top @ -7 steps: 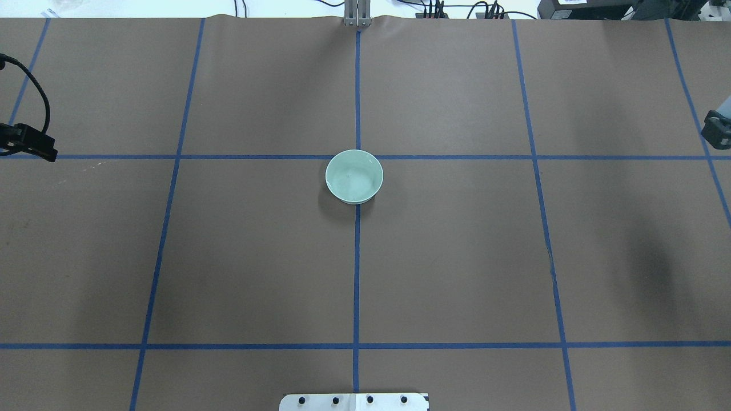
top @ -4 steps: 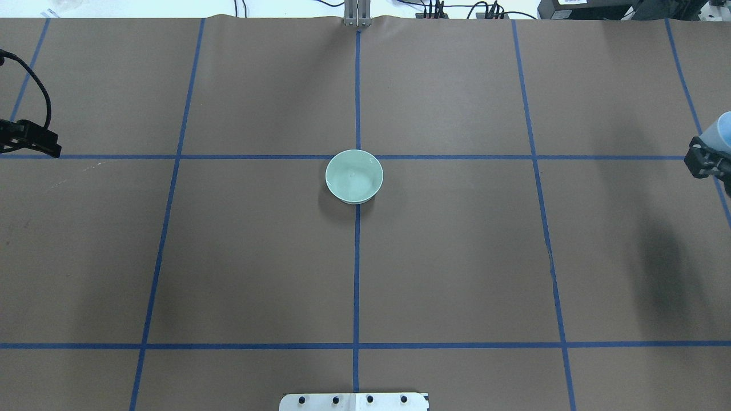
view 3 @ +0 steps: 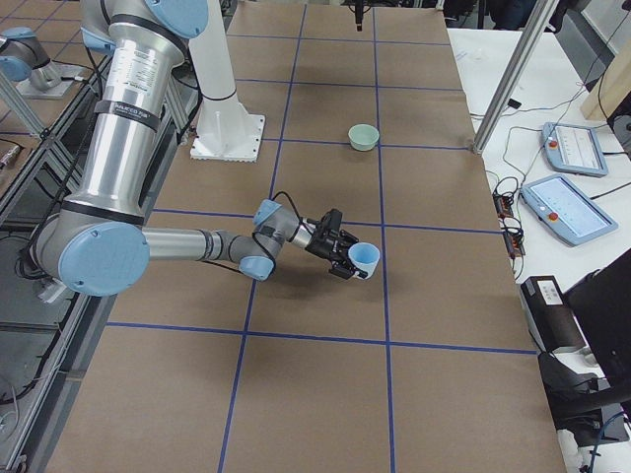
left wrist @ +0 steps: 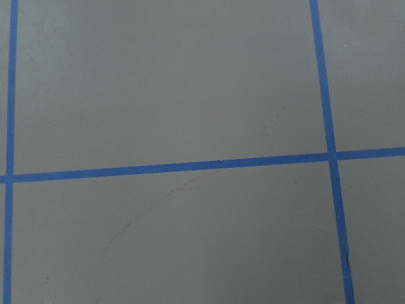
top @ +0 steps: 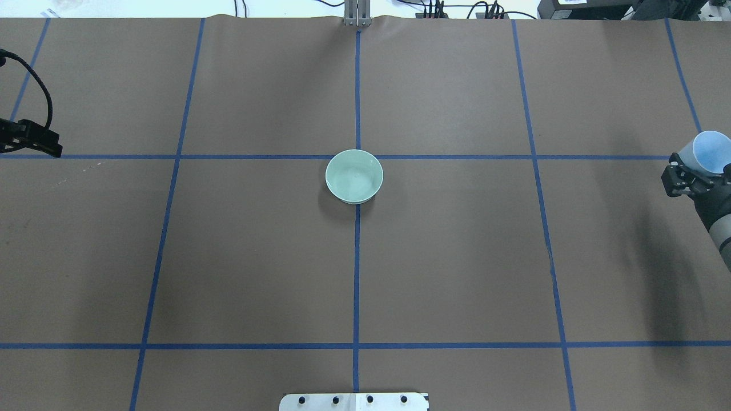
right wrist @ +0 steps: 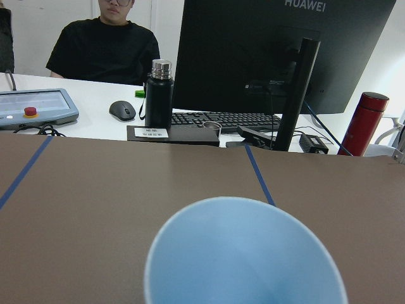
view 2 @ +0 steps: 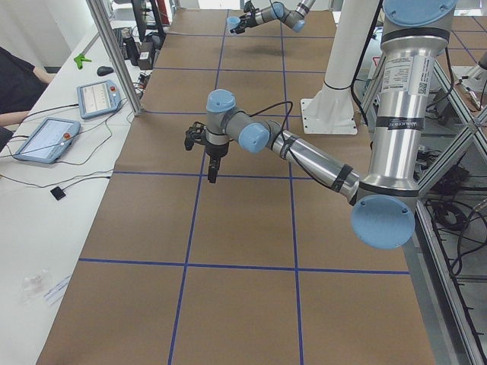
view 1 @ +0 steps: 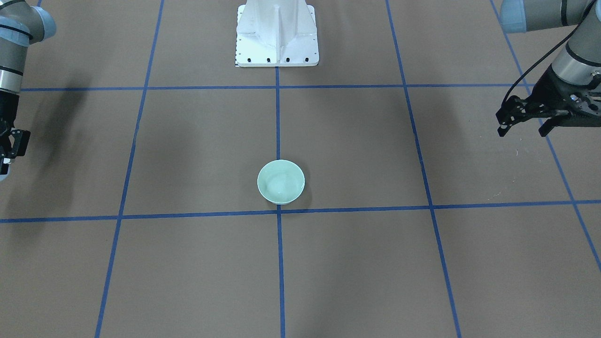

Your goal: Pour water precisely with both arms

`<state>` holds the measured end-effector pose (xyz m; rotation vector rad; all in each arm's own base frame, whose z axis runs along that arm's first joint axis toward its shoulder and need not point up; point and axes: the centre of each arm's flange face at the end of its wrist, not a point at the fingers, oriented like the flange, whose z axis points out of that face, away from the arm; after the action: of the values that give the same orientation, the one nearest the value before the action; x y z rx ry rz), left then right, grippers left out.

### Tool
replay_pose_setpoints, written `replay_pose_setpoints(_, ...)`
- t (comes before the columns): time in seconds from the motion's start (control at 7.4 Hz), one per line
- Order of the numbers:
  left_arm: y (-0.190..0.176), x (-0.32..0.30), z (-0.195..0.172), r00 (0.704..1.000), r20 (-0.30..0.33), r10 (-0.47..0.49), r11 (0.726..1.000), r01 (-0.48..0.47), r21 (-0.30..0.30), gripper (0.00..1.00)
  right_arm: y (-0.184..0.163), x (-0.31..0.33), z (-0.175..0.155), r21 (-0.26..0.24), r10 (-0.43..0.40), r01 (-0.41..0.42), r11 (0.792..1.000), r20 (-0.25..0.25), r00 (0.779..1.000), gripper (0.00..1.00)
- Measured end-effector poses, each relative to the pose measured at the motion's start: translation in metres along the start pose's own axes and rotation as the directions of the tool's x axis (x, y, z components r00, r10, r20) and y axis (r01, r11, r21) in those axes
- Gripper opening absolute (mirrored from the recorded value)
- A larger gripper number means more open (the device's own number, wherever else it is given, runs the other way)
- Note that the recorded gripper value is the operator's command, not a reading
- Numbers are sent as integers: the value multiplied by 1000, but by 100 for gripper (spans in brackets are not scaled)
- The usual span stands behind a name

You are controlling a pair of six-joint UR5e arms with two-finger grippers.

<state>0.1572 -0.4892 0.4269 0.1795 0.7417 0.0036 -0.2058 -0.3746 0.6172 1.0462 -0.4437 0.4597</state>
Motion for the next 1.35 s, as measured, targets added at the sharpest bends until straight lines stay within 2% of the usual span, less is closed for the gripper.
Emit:
replay_pose_setpoints(0.27,0,0,1,1000,1,0,1000,0,0,100,30,7,14,20,12,-13,1000,27,1000,0)
replay_pose_setpoints(0.54,0,0,1,1000,0,0,1000,0,0,100,47,4,22,16,9,-9,1000,41,999,0)
replay_pose_setpoints(1.35,0,2,-2,1000,-2,2,1000,-2,5,100,60,2,22,-31,-7,9,999,63,998,0)
